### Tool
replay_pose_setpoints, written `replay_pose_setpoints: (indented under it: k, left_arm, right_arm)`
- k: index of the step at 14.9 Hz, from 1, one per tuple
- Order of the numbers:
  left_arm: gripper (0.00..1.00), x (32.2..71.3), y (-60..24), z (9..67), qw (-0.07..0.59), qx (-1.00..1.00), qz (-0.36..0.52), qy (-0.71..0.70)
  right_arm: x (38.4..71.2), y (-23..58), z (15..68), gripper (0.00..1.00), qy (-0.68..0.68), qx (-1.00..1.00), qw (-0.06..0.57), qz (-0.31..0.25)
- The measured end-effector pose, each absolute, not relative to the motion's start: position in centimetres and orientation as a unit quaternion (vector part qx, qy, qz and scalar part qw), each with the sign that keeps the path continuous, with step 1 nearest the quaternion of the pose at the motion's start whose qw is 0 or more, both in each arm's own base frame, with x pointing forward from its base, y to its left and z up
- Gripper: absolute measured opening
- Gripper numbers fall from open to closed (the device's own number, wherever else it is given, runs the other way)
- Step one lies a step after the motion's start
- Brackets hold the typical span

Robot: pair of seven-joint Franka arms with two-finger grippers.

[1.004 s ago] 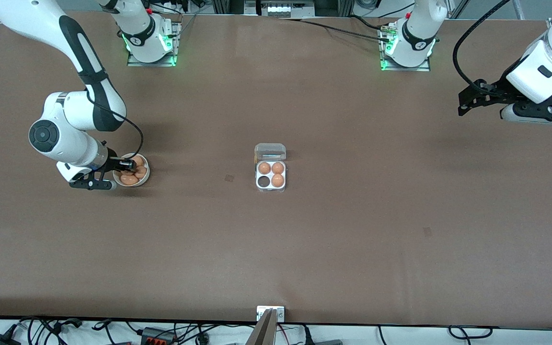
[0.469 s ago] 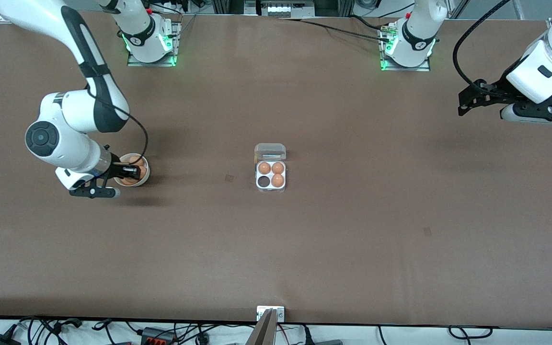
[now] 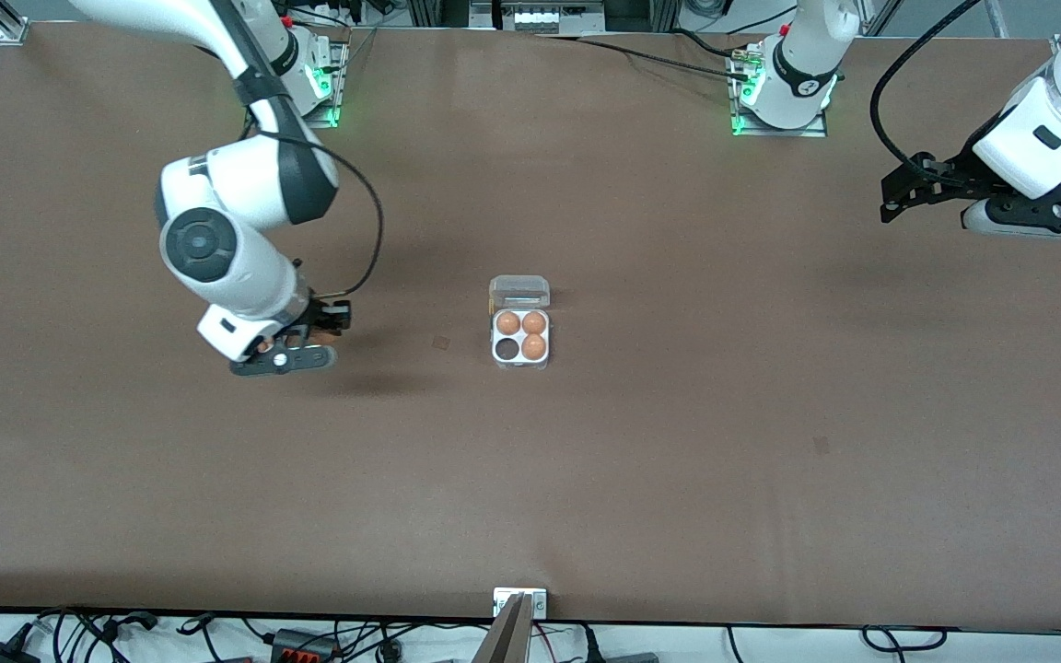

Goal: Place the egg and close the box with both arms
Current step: 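Lift the egg and carry it with the right gripper to the carton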

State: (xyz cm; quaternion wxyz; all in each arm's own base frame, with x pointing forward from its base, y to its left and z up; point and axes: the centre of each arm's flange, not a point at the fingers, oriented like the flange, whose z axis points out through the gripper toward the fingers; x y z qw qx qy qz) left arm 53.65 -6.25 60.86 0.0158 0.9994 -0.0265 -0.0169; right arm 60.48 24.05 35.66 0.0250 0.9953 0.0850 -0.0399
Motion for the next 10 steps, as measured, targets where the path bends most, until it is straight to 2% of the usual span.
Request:
replay_pose_setpoints:
  k: [4, 10]
  left_arm:
    - [1.00, 53.7, -6.3, 60.9, 0.016, 0.999, -0.017, -0.027]
    - [1.00, 53.7, -6.3, 60.9, 0.016, 0.999, -0.017, -0.027]
  right_arm:
    - [61.1, 30.9, 35.9, 0.48, 0.127, 0.990, 0.028, -0.045]
    - [61.6, 39.7, 36.1, 0.48, 0.170, 0.985, 0.010, -0.003]
